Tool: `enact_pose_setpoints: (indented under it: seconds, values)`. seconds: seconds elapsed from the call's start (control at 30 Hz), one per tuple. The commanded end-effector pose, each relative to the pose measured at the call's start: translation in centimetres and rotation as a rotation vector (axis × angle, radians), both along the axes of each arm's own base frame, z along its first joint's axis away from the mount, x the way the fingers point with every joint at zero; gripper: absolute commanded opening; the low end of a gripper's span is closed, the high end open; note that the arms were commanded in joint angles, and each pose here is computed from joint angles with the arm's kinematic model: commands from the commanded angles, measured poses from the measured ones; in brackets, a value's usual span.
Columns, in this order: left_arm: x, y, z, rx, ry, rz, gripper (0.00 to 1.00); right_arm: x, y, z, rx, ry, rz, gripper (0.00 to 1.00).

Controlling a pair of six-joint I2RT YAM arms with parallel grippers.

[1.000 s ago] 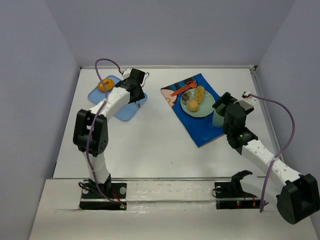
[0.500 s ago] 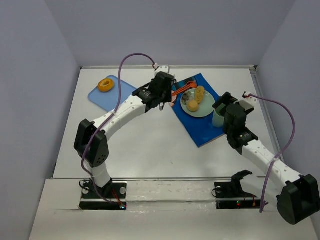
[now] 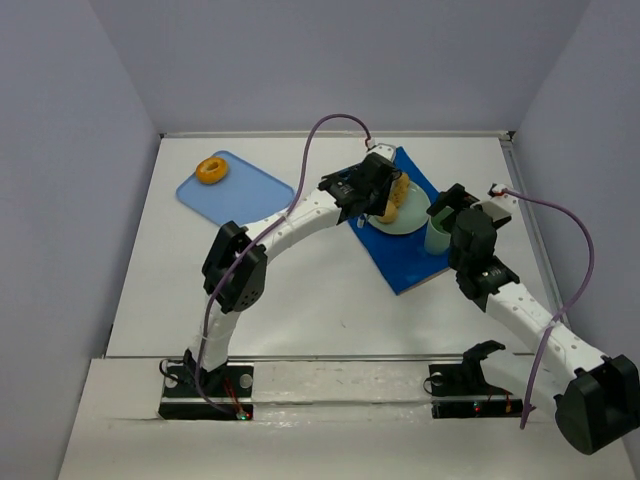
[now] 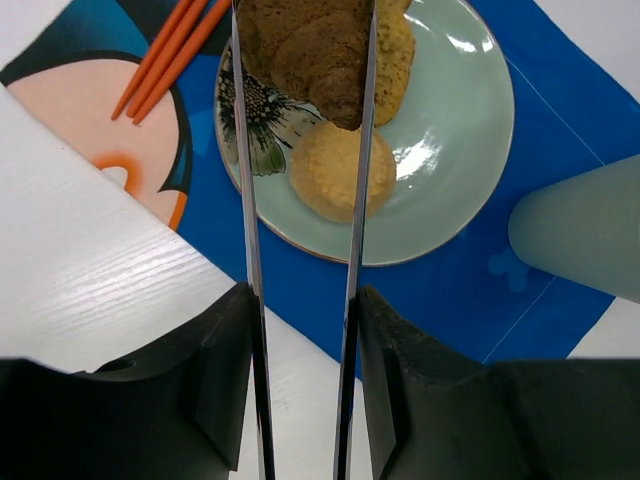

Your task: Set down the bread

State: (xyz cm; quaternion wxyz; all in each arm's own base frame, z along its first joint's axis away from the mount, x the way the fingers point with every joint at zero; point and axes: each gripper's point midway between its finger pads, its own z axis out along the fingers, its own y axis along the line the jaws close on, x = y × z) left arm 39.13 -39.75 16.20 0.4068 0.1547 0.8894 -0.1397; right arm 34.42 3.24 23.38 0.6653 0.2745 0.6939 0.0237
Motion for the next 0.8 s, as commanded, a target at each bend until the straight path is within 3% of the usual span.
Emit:
enact_pose_setpoints:
  seconds: [0.0, 0.3, 0.77]
  values:
    - [0.2, -1.6, 2.9, -0.029, -0.033, -0.033, 0.44, 0.0, -0.6, 2.7, 0.027, -0.091, -0.034, 1.0]
    - [-0.5, -1.7, 2.5, -0.023, -0.01, -0.044, 0.64, -0.2, -0.7, 2.9, 0.031, -0.099, -0.035, 1.0]
    - [-0.6, -1.1, 5.1, -0.04, -0.05, -0.042, 0.66, -0.2, -0.6, 2.9, 0.035, -0.101, -0.032, 1.0]
